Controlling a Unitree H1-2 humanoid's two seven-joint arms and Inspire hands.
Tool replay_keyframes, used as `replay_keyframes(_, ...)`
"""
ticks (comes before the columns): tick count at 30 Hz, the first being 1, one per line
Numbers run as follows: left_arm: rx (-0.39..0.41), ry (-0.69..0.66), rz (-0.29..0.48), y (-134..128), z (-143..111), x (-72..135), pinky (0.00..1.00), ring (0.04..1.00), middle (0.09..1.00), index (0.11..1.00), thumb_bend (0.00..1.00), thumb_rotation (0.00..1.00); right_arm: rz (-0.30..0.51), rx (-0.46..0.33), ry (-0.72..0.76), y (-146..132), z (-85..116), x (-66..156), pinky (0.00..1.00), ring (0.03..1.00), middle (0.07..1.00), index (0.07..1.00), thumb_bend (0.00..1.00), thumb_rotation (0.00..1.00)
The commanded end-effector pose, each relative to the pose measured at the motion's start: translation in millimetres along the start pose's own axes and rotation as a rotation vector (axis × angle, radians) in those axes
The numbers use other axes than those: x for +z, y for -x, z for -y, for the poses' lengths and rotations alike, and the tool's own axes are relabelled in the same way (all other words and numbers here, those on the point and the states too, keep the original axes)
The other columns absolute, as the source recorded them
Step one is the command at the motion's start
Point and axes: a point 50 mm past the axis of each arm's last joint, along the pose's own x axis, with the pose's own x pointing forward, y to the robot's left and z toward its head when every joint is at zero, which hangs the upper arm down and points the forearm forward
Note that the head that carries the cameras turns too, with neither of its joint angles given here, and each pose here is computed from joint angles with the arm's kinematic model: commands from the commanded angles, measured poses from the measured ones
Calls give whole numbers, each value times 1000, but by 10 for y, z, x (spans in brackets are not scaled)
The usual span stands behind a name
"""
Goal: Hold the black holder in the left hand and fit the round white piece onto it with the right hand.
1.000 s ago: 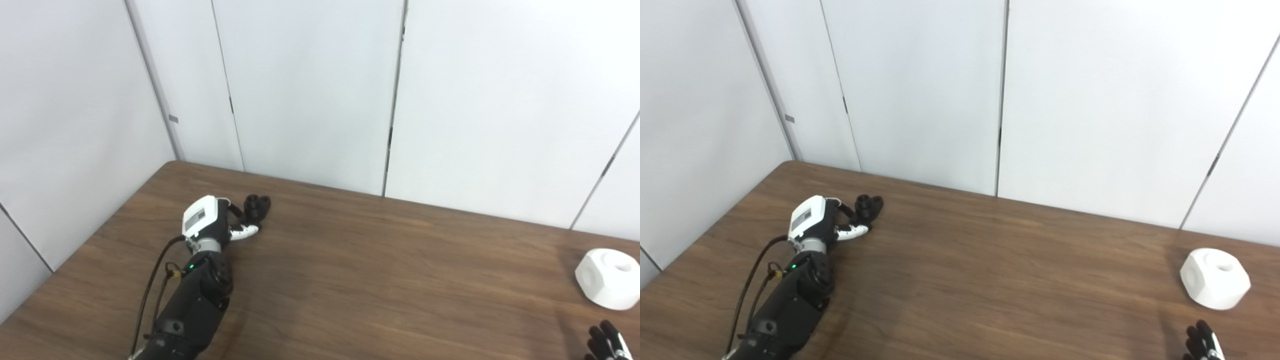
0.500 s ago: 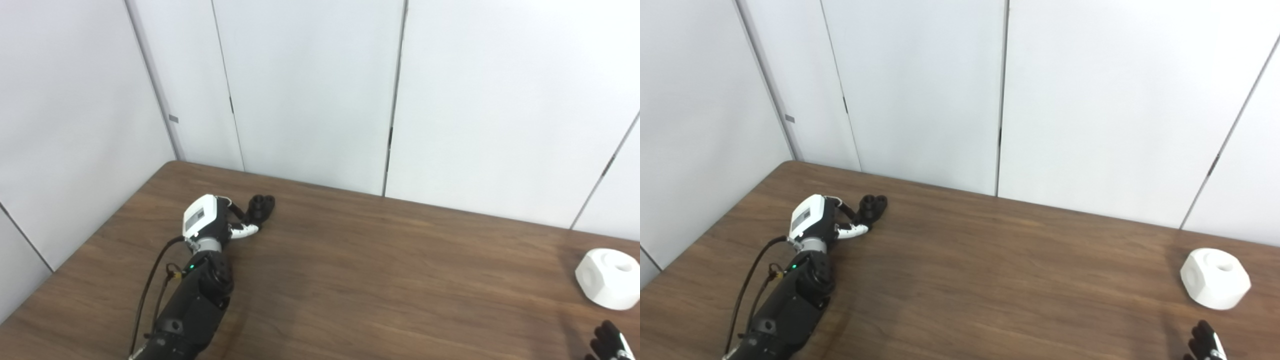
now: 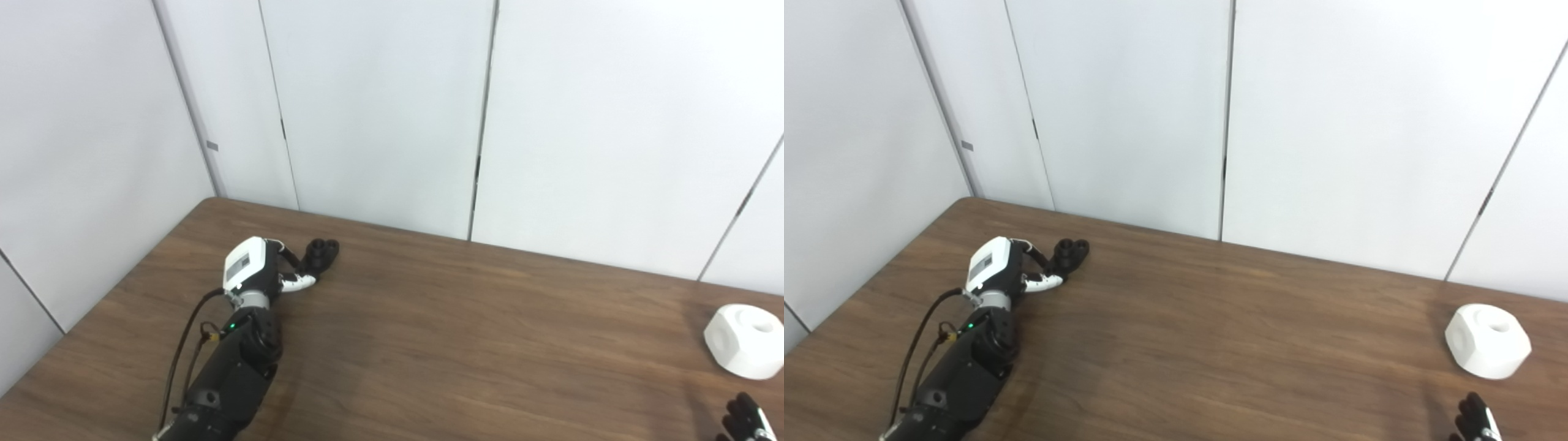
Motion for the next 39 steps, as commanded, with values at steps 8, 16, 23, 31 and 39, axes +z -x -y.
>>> replay_keyframes(8,-70,60,14,0,-103,52,730,827,787,487,516,48,28,-1,13,-58,-6,93,1000,1000,1000,1000,580,1000)
replay_keyframes(16,-155,104,52,170,-73,54,792,855,808,488,513,49,37,-13,0,-47,-45,107,1000,1000,986,1000,560,1000)
replay_keyframes(23,-231,94,104,338,-5,28,792,862,814,489,512,53,44,-17,18,-50,-48,145,1000,1000,983,999,588,1000)
replay_keyframes(31,-334,111,161,576,123,1,931,887,827,491,510,58,37,-19,22,-56,-45,176,1000,1000,977,998,586,1000)
replay_keyframes(39,-489,176,188,920,249,-106,887,900,833,489,510,59,47,-26,22,-62,-75,204,1000,1000,967,992,572,1000)
